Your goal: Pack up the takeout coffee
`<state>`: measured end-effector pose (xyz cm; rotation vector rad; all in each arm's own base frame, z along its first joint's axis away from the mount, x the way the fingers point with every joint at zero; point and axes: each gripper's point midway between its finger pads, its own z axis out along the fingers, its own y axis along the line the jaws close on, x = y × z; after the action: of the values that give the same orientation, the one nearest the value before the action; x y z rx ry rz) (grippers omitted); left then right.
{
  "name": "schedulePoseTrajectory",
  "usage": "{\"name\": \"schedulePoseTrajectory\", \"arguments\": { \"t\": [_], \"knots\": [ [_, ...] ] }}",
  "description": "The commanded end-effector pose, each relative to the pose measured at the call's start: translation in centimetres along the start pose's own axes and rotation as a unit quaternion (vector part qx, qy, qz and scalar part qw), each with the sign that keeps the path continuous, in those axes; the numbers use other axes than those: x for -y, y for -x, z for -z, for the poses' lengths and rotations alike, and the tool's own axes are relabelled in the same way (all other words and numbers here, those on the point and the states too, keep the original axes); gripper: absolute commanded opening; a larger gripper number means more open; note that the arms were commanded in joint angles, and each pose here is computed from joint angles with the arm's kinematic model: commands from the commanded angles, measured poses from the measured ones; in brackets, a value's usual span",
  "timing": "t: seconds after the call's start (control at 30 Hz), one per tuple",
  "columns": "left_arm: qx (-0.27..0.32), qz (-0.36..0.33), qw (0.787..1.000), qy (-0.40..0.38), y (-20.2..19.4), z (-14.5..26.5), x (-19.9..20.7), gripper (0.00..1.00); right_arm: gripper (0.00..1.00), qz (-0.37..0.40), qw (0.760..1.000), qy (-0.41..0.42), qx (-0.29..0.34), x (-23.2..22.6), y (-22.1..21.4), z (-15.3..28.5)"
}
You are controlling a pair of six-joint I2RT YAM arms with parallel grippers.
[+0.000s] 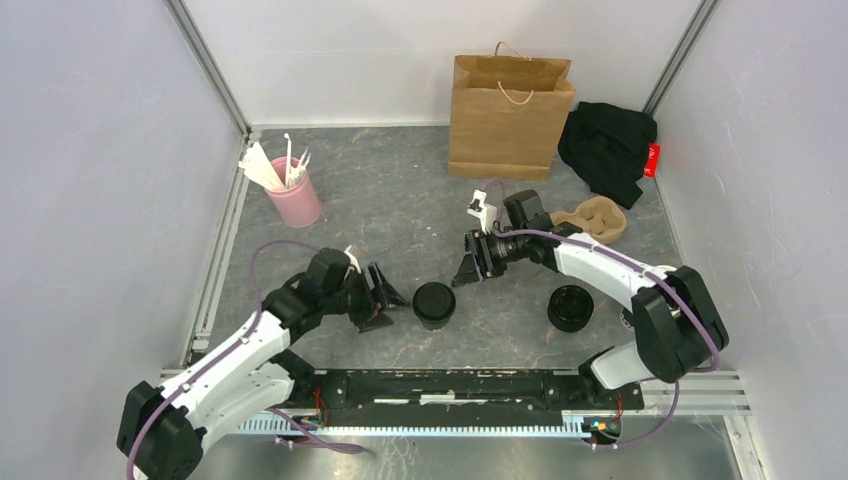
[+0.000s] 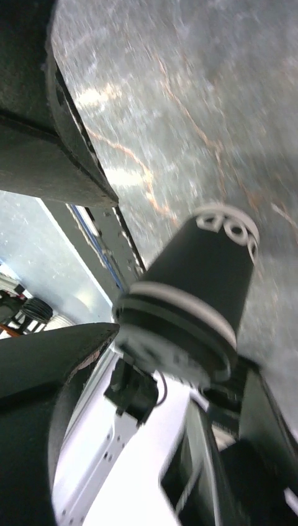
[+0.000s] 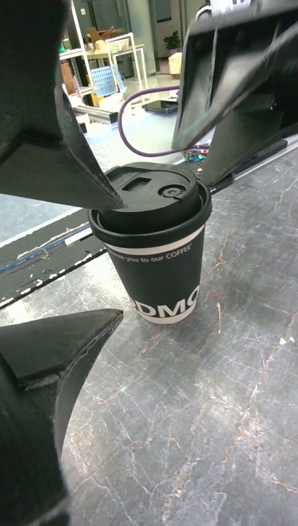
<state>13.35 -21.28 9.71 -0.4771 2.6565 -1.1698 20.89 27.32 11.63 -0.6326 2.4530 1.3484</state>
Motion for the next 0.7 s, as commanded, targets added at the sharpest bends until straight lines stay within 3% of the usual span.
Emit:
{"name": "schedulePoseTrajectory", "arguments": {
  "t": [0.0, 0.1, 0.2, 0.33, 0.67],
  "knots": [
    [0.055, -0.056, 0.997, -0.018, 2.5, 2.2, 3.8, 0.76, 0.67, 0.017, 1.0, -0.004, 0.008, -1.3, 0.2, 1.4],
    [0.06, -0.062, 0.996, -0.022, 3.2, 1.7, 4.6, 0.76, 0.68, 0.003, 1.0, 0.006, 0.015, -1.4, -0.6, 1.3],
    [0.05, -0.064, 0.997, -0.008, 3.6, 0.6, 4.5, 0.65, 0.58, -0.032, 0.998, 0.035, 0.037, -2.0, -1.2, 1.0],
    [0.05, -0.075, 0.996, 0.028, 4.7, 0.1, 4.3, 0.59, 0.57, -0.071, 0.991, 0.076, 0.078, -3.2, -1.9, 1.1],
    [0.048, -0.076, 0.996, 0.028, 5.3, -1.1, 4.6, 0.55, 0.5, -0.097, 0.989, 0.085, 0.07, -2.8, -3.9, 0.1]
  ]
}}
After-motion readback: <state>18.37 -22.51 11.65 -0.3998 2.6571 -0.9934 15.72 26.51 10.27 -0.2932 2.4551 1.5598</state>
